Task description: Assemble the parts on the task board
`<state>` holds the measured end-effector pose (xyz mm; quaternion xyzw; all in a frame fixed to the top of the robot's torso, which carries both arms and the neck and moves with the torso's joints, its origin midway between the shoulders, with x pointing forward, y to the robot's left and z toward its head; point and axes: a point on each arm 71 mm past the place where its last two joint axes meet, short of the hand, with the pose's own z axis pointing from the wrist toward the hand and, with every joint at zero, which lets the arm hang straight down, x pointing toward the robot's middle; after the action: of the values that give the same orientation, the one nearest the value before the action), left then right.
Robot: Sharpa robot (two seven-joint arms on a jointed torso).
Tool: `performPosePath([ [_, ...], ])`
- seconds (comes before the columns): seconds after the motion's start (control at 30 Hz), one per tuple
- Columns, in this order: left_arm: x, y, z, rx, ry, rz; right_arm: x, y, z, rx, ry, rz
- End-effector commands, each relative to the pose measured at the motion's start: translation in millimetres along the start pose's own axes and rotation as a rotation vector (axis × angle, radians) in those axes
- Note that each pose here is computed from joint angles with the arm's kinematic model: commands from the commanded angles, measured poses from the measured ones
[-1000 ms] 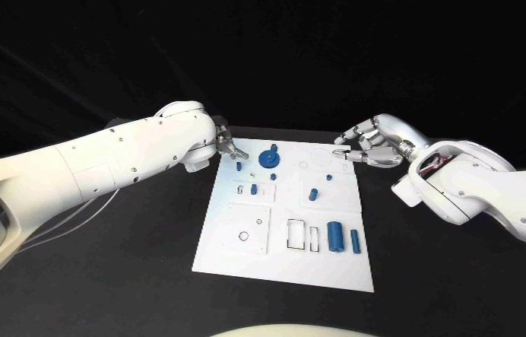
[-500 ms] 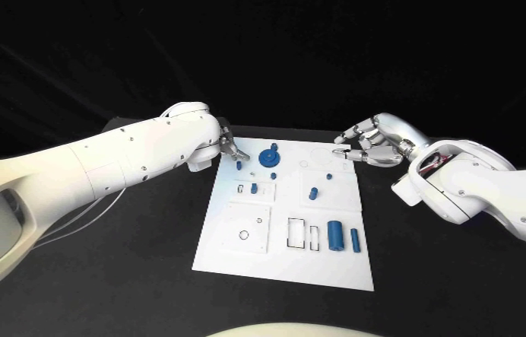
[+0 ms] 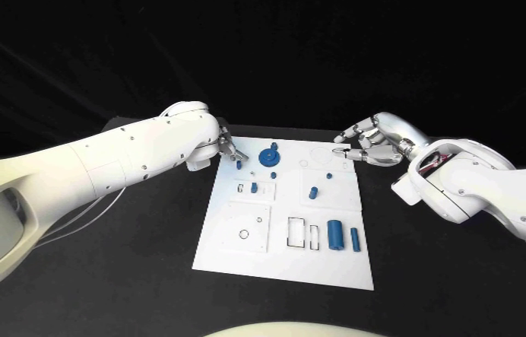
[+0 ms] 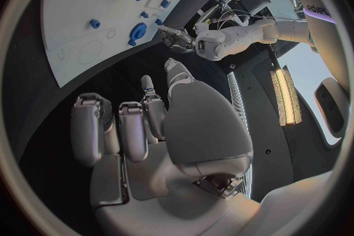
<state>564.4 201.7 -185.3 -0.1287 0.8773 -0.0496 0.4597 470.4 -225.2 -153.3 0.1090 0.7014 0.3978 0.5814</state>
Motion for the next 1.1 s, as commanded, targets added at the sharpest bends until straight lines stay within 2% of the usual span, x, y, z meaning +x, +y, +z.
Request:
performPosePath([
  [0.03, 1.9, -2.7, 0.2, 0.013, 0.020, 0.018, 1.6, 0.8, 0.0, -0.007, 0.014, -0.003],
  [0.53, 6.8, -4.8, 2.3, 0.014, 0.051, 0.027, 2.1, 1.1, 0.3, -0.008, 0.016, -0.003],
  [1.1, 7.2, -5.6, 2.6, 0.025, 0.052, 0.008, 1.9, 1.0, 0.3, -0.008, 0.014, -0.004],
])
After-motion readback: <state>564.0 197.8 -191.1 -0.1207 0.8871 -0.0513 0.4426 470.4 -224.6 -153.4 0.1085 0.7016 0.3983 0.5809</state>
